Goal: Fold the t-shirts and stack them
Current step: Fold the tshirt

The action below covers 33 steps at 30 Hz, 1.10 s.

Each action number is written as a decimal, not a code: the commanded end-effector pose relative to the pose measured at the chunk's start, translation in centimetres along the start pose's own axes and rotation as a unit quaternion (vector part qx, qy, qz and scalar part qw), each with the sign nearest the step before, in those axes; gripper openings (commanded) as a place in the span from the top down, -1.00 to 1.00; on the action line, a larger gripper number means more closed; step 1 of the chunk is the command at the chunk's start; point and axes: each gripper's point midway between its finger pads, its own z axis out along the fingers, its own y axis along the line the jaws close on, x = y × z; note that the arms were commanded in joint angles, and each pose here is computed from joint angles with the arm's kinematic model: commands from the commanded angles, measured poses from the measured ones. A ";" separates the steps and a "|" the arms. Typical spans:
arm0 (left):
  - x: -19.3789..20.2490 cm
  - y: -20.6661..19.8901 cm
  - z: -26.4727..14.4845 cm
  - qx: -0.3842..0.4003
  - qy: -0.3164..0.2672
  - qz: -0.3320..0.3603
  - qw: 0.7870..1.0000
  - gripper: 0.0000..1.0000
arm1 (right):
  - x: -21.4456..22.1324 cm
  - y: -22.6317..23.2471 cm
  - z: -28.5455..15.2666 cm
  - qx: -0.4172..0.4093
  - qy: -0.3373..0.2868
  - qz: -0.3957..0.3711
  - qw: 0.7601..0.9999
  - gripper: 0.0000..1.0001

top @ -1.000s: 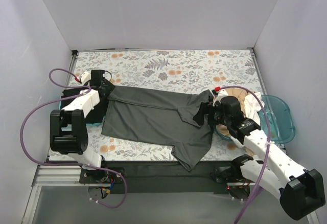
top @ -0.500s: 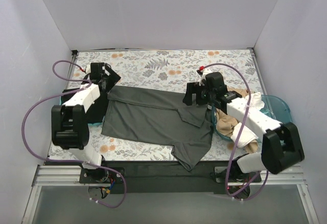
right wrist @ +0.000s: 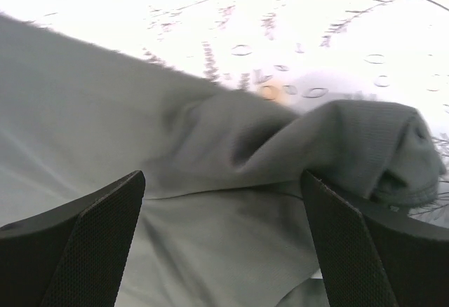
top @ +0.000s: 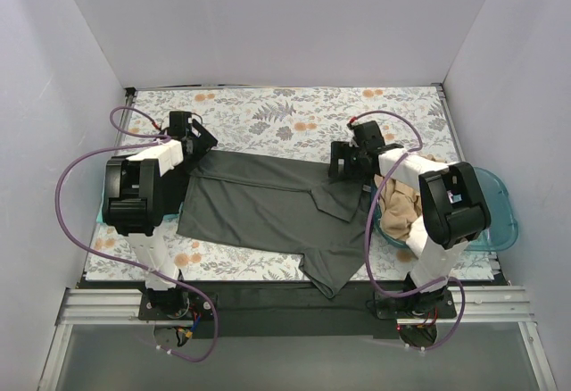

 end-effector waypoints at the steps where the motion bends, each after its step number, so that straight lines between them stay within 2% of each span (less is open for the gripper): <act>1: 1.0 1.9 0.1 -0.038 0.006 0.003 0.999 -0.71 | -0.7 -2.1 0.3 0.030 0.001 0.026 0.999 -0.97; 9: 1.4 2.7 0.6 -0.055 0.009 -0.015 0.998 -0.71 | -1.5 -3.2 3.8 0.032 0.023 0.044 0.998 -0.97; 19: -0.5 0.7 3.7 -0.054 -0.002 -0.032 0.998 -0.72 | -8.9 -3.6 7.2 0.006 -0.024 0.051 0.998 -0.97; 26: -2.1 -1.5 7.4 -0.047 -0.005 -0.030 0.998 -0.72 | -13.2 -4.4 9.1 -0.011 -0.054 0.070 0.996 -0.97; 27: -3.4 -2.8 7.4 -0.035 -0.016 -0.029 0.999 -0.72 | -13.6 -4.7 9.2 -0.012 -0.057 0.070 0.996 -0.97; 30: -3.8 -3.3 8.6 -0.041 -0.010 -0.022 0.999 -0.73 | -15.5 -5.0 9.1 -0.013 -0.074 0.045 0.996 -0.97; 33: -6.1 -6.4 7.3 -0.009 -0.019 -0.013 1.000 -0.73 | -17.7 -4.5 7.2 -0.016 -0.092 0.004 0.996 -0.97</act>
